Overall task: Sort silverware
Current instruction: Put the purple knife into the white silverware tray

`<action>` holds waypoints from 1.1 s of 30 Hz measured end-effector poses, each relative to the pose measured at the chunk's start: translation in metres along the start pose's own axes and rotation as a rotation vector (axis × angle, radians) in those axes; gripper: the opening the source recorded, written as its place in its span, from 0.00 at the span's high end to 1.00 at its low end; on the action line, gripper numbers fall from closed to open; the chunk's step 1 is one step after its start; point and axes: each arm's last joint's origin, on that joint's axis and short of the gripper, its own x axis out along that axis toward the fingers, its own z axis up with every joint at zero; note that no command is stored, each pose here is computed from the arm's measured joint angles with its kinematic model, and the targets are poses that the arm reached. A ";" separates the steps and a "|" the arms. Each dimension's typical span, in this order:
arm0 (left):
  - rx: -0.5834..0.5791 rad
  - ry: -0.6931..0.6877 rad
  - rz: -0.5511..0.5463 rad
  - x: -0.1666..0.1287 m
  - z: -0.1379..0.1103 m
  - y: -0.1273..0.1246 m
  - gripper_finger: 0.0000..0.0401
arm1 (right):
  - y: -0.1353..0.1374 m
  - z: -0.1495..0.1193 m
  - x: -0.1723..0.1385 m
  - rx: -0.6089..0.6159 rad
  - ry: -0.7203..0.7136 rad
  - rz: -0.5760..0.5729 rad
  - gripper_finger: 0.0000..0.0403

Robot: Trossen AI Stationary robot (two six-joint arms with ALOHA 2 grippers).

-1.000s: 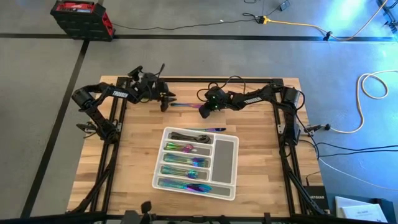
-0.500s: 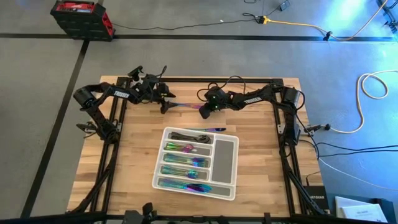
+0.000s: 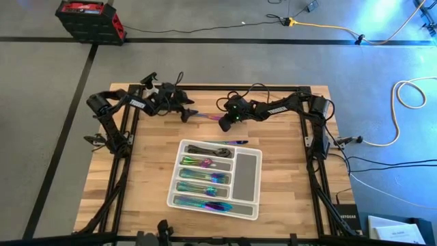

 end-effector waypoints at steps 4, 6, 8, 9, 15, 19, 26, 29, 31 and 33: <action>-0.078 -0.026 0.008 -0.001 0.004 -0.001 0.23 | 0.000 0.000 0.000 0.000 0.000 0.001 1.00; -0.103 -0.052 0.004 -0.002 0.008 -0.002 0.23 | 0.000 0.000 0.000 0.000 0.000 0.002 1.00; -0.091 -0.091 0.020 -0.006 0.015 -0.003 0.23 | 0.000 0.000 0.000 0.000 0.000 0.001 1.00; -0.089 -0.107 0.032 -0.008 0.019 -0.004 0.23 | 0.000 0.000 0.000 0.000 0.000 0.002 1.00; -0.086 -0.143 0.115 -0.023 0.027 -0.014 0.23 | 0.000 0.000 0.000 -0.023 0.001 0.004 1.00; -0.168 -0.263 0.211 -0.040 0.007 -0.026 0.23 | 0.000 0.000 0.000 -0.030 0.001 0.004 1.00; -0.115 -0.381 0.443 -0.060 -0.030 -0.043 0.23 | 0.000 0.000 0.000 -0.032 -0.007 0.016 1.00; -0.162 -0.260 0.517 -0.051 -0.048 -0.041 0.23 | 0.001 0.001 0.001 -0.033 -0.007 0.030 1.00; -0.203 -0.234 0.565 -0.043 -0.054 -0.038 0.23 | 0.001 0.001 0.001 -0.033 -0.005 0.033 1.00; -0.210 -0.287 0.571 -0.036 -0.049 -0.038 0.23 | 0.001 0.001 0.001 -0.033 -0.005 0.034 1.00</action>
